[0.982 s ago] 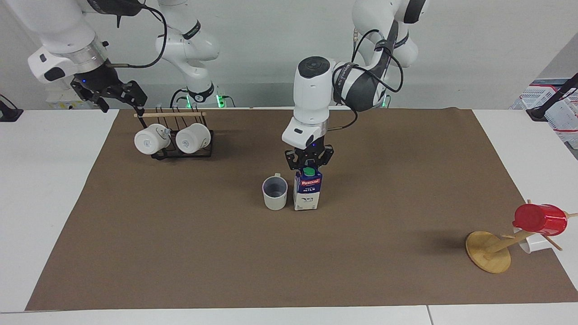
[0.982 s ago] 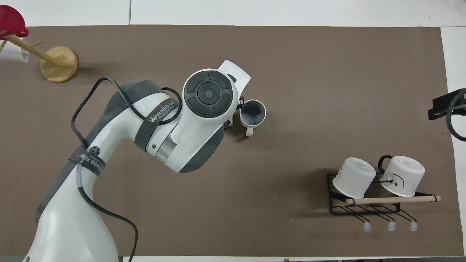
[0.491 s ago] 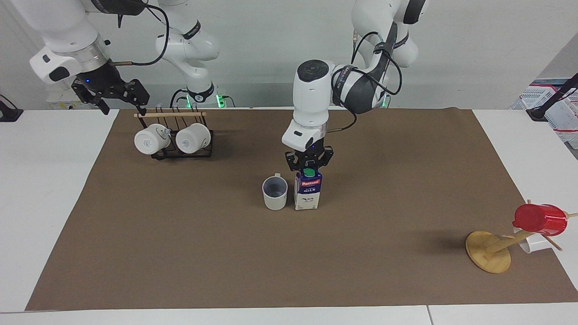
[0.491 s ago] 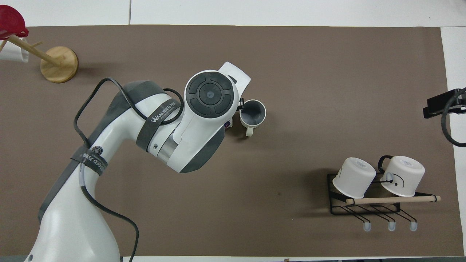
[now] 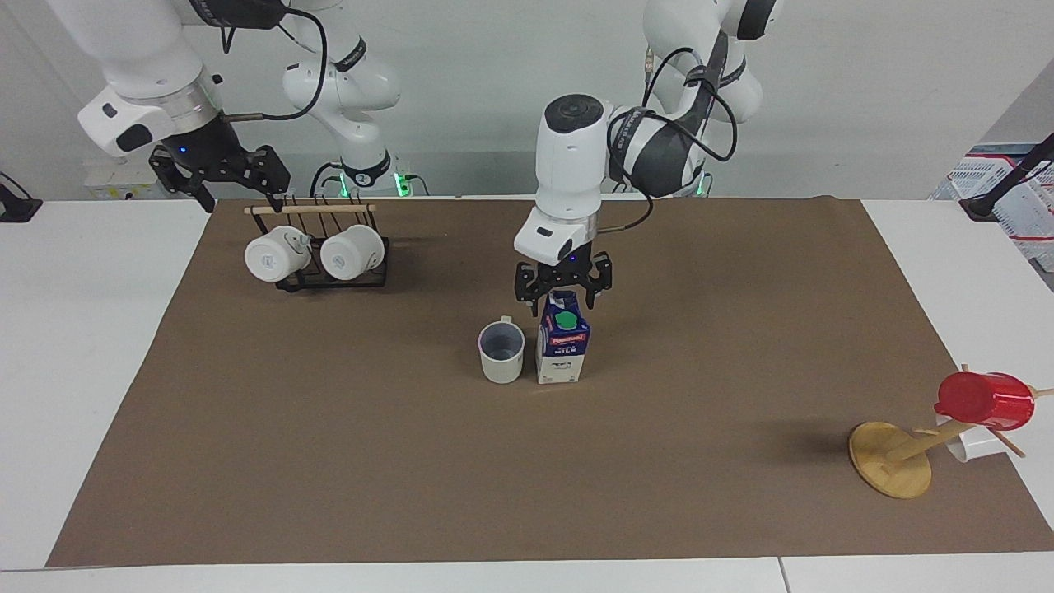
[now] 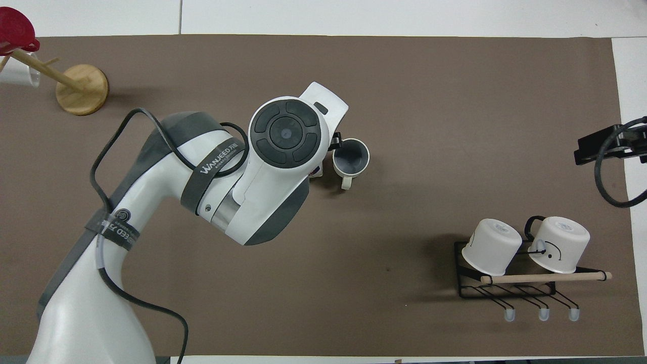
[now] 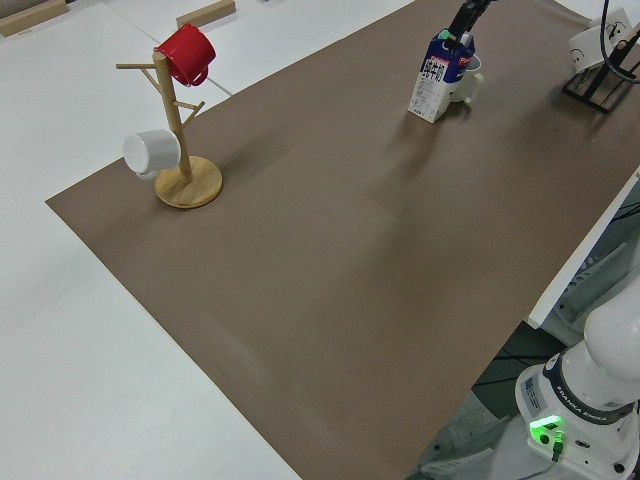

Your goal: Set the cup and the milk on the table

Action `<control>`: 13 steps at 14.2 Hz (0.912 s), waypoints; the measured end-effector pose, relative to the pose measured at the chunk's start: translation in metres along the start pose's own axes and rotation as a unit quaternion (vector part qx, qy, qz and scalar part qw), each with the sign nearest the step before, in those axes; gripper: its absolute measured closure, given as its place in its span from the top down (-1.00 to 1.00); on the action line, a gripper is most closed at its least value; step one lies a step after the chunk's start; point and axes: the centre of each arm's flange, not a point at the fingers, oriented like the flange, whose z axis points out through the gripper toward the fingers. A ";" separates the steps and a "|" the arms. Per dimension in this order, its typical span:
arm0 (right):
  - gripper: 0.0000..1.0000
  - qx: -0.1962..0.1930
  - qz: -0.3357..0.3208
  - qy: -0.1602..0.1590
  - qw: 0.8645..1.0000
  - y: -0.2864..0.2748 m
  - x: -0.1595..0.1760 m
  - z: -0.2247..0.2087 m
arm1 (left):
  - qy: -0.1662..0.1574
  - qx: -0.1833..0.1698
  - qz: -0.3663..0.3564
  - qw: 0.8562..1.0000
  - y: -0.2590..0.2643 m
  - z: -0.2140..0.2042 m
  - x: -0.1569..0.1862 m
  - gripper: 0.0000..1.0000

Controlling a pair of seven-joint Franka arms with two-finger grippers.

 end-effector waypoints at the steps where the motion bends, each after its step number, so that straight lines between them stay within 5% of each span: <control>1: 1.00 0.000 0.000 -0.001 1.000 0.000 0.000 0.001 | 0.003 -0.002 -0.003 1.000 -0.004 -0.014 0.000 1.00; 6: 1.00 0.000 0.004 -0.002 1.000 0.004 0.000 0.003 | 0.004 0.004 -0.022 1.000 -0.071 -0.064 0.018 1.00; 10: 1.00 0.000 0.004 -0.003 1.000 0.004 0.000 0.003 | -0.010 0.028 0.010 1.000 -0.189 -0.059 0.054 1.00; 13: 1.00 0.000 0.004 -0.003 1.000 0.004 0.000 0.003 | -0.036 -0.004 0.002 0.999 -0.276 -0.067 0.074 1.00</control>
